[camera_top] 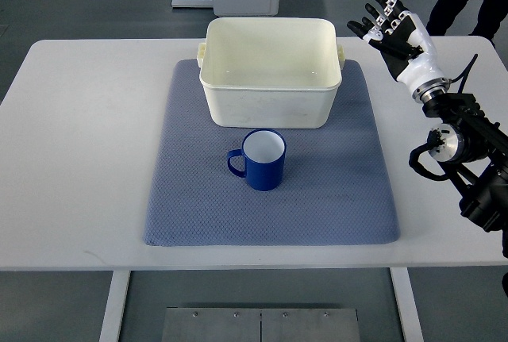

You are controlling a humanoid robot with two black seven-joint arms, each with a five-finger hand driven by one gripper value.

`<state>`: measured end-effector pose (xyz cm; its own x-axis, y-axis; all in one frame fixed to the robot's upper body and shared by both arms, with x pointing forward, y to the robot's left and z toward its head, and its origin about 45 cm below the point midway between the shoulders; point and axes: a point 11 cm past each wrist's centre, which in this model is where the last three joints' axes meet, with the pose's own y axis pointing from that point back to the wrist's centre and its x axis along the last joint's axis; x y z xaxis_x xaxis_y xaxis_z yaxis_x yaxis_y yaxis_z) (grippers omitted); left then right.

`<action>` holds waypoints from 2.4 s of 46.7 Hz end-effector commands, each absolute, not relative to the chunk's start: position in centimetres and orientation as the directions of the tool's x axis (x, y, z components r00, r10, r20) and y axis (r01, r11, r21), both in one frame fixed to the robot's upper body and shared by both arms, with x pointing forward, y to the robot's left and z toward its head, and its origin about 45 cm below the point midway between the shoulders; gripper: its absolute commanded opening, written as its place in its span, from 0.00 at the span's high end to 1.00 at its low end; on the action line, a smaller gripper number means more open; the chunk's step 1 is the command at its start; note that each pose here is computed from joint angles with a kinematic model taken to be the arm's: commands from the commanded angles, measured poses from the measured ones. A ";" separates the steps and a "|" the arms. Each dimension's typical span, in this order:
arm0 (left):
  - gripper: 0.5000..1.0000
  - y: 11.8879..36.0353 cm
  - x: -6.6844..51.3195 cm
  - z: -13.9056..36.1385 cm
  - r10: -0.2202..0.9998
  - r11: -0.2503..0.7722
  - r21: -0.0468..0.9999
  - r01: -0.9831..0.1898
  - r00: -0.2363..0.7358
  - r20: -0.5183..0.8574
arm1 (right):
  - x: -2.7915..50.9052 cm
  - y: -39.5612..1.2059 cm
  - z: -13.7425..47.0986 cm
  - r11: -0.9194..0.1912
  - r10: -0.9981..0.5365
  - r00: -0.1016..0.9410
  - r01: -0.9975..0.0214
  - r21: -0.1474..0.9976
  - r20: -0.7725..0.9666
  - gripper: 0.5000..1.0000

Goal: Place cup in box with right hand

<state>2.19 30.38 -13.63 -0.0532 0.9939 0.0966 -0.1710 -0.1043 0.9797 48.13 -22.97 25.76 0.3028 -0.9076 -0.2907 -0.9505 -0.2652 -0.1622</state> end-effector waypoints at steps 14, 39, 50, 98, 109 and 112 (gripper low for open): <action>0.00 30.4 2.2 -13.6 0.994 -0.105 0.980 -0.171 -0.054 0.097 | 47.6 -21.3 28.0 -0.368 -0.855 0.425 -0.901 -0.232 -0.297 0.00; 0.00 30.4 2.2 -13.6 0.994 -0.104 0.980 -0.171 -0.053 0.096 | 41.3 -13.2 34.5 -0.707 -0.616 0.783 -0.600 -0.375 -0.090 0.00; 0.00 30.4 2.2 -13.6 0.994 -0.105 0.980 -0.171 -0.054 0.097 | 39.3 -10.8 32.7 -0.798 -0.555 0.831 -0.522 -0.301 0.032 0.00; 0.00 30.4 2.2 -13.6 0.994 -0.104 0.980 -0.171 -0.053 0.096 | 37.5 -9.1 24.8 -0.819 -0.573 0.802 -0.566 -0.093 0.168 0.00; 0.00 30.4 2.2 -13.6 0.994 -0.104 0.980 -0.171 -0.053 0.096 | 37.1 -9.1 23.8 -0.826 -0.563 0.809 -0.560 -0.067 0.170 0.00; 0.00 30.4 2.2 -13.6 0.994 -0.105 0.980 -0.171 -0.054 0.097 | 37.1 -9.3 23.4 -0.826 -0.562 0.809 -0.561 -0.059 0.171 0.00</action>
<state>2.19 30.38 -13.63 -0.0534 0.9939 0.0961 -0.1712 -0.1040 0.9797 37.17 -9.18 23.83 0.8083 -0.5633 0.1713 -0.5610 -0.8251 -0.0665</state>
